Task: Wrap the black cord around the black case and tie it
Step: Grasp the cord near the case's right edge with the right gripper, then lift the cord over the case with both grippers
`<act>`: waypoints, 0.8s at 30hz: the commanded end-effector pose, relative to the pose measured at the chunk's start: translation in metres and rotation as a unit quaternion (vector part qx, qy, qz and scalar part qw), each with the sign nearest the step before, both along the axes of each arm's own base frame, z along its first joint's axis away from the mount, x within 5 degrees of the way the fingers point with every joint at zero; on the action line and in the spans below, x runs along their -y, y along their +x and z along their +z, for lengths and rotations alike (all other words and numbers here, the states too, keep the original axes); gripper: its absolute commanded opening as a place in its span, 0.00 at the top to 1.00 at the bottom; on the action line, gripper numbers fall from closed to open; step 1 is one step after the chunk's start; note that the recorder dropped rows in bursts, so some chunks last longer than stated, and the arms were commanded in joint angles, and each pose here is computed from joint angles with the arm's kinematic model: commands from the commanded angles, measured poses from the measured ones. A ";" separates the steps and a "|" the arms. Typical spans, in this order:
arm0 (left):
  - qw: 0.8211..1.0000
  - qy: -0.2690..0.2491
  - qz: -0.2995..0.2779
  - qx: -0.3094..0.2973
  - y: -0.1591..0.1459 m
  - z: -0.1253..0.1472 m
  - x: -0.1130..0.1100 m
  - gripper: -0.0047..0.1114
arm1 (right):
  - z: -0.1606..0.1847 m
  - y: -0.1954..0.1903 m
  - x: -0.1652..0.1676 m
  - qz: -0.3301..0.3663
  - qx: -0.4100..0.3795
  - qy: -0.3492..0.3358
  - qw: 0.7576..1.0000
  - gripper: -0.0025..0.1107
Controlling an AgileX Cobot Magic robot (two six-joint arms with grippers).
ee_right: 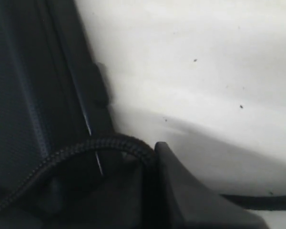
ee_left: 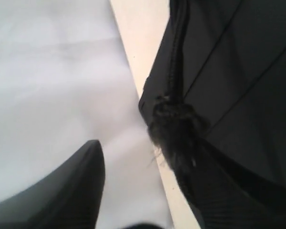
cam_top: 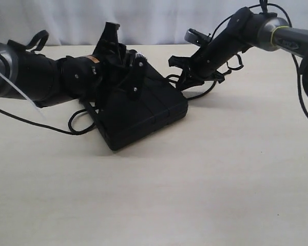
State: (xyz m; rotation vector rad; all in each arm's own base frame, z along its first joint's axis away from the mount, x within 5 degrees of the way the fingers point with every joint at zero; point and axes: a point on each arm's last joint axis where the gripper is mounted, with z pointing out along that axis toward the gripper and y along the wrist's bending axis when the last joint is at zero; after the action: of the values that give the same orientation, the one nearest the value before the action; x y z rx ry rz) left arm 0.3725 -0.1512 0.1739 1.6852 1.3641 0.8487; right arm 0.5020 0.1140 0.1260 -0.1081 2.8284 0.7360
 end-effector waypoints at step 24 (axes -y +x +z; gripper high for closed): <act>0.880 -0.424 0.157 -0.145 0.005 0.069 -0.003 0.38 | 0.085 -0.004 0.001 0.122 0.178 -0.034 0.976 0.94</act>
State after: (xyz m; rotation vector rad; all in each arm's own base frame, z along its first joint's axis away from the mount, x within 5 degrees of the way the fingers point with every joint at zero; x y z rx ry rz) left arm 0.3616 -0.1556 0.2390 1.1416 1.7861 0.1757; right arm 0.5019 0.1124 0.1971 -0.4679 2.5576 0.6146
